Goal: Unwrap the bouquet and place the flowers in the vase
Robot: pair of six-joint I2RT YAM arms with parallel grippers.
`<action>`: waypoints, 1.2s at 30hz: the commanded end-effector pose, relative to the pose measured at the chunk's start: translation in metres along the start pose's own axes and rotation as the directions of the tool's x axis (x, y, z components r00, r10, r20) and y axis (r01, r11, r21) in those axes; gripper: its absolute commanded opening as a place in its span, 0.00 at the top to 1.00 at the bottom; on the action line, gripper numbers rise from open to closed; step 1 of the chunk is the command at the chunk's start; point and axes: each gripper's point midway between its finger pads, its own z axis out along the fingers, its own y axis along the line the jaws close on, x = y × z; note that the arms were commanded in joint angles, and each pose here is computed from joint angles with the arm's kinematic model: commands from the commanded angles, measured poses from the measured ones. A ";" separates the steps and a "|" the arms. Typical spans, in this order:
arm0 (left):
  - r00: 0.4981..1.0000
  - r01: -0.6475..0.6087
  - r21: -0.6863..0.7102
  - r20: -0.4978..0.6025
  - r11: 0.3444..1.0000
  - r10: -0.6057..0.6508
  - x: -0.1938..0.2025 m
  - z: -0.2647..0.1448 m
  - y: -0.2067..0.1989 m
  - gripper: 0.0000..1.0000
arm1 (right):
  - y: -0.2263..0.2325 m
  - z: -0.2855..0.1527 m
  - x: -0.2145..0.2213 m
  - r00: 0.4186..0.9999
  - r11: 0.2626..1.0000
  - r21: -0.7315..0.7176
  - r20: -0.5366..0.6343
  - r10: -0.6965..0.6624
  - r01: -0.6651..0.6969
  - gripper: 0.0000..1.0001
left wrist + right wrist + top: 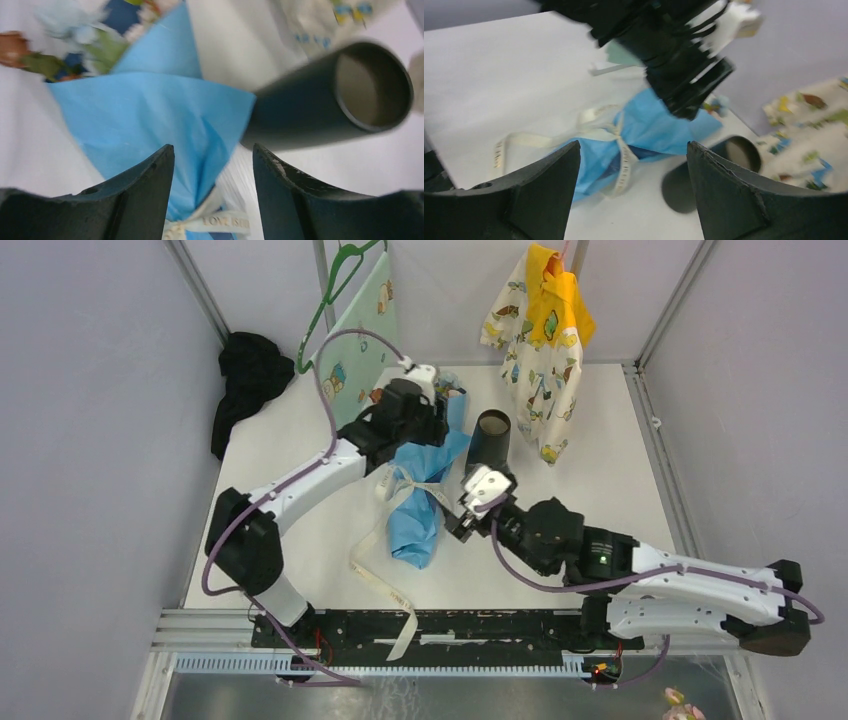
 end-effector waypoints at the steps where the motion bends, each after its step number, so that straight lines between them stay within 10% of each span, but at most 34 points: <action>1: 0.947 -0.265 0.037 -0.178 0.964 0.267 0.048 0.001 -0.036 0.34 | -0.087 -0.050 -0.019 0.986 0.912 0.377 0.108 0.131 -0.162 0.17; 9: 0.848 -0.410 0.036 -0.352 0.911 0.395 0.112 -0.008 -0.060 0.34 | -0.130 -0.095 -0.009 0.967 0.802 0.539 0.155 0.203 -0.256 0.18; 36: 0.708 -0.544 0.001 -0.536 0.839 0.460 0.197 -0.012 -0.051 0.39 | -0.111 -0.079 0.010 0.970 0.829 0.505 0.130 0.203 -0.241 0.18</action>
